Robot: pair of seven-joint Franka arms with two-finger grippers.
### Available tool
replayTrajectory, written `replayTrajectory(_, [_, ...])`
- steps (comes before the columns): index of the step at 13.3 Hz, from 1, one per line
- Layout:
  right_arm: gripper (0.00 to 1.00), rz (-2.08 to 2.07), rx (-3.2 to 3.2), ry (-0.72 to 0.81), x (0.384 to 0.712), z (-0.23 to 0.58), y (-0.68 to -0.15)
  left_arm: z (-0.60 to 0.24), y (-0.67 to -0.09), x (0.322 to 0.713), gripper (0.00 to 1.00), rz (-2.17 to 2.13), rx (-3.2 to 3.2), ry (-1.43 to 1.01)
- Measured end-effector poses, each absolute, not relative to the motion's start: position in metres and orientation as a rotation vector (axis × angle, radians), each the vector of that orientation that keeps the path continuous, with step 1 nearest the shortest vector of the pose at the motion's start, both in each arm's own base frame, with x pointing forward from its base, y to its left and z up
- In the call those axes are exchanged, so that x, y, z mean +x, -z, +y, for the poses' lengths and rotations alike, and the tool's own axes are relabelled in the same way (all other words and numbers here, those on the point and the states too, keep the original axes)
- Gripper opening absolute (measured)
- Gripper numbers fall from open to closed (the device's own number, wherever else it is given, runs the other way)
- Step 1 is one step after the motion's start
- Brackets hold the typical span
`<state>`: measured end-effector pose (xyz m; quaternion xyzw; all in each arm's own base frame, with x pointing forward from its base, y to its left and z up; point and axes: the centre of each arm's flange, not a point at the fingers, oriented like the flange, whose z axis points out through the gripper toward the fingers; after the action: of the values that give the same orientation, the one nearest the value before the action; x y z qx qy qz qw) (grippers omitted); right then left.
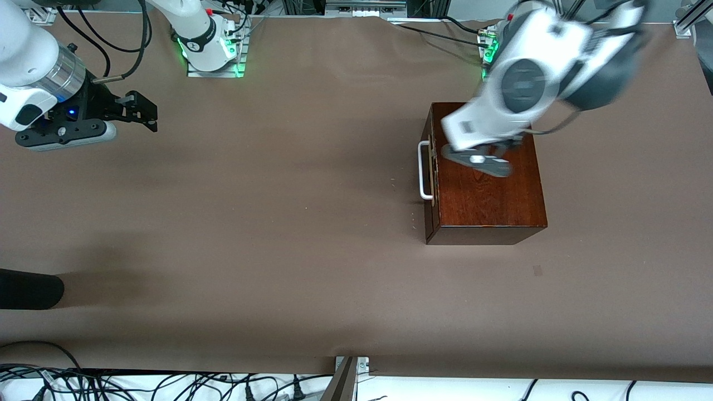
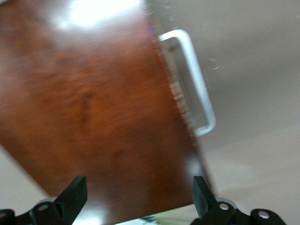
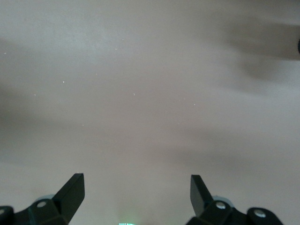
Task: Open drawer, take yellow block, close drawer
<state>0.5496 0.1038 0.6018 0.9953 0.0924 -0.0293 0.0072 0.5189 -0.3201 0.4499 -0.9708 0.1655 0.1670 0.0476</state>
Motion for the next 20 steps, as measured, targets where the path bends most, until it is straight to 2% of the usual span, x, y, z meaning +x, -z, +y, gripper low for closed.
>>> replayTrajectory(3, [1.0, 0.289, 3.113, 0.091, 0.55, 0.104, -0.602, -0.392, -0.411, 0.515, 1.0, 0.305, -2.958, -0.478])
replayTrajectory(6, [1.0, 0.29, 3.113, 0.089, 0.55, 0.104, -0.602, -0.427, -0.371, 0.512, 1.0, 0.198, -2.899, -0.342])
replayTrajectory(16, [1.0, 0.291, 3.113, 0.085, 0.55, 0.104, -0.602, -0.438, -0.285, 0.51, 1.0, 0.134, -2.798, -0.272])
replayTrajectory(20, [1.0, 0.295, 3.116, 0.049, 0.553, 0.106, -0.602, -0.438, -0.274, 0.506, 1.0, 0.087, -2.782, -0.267])
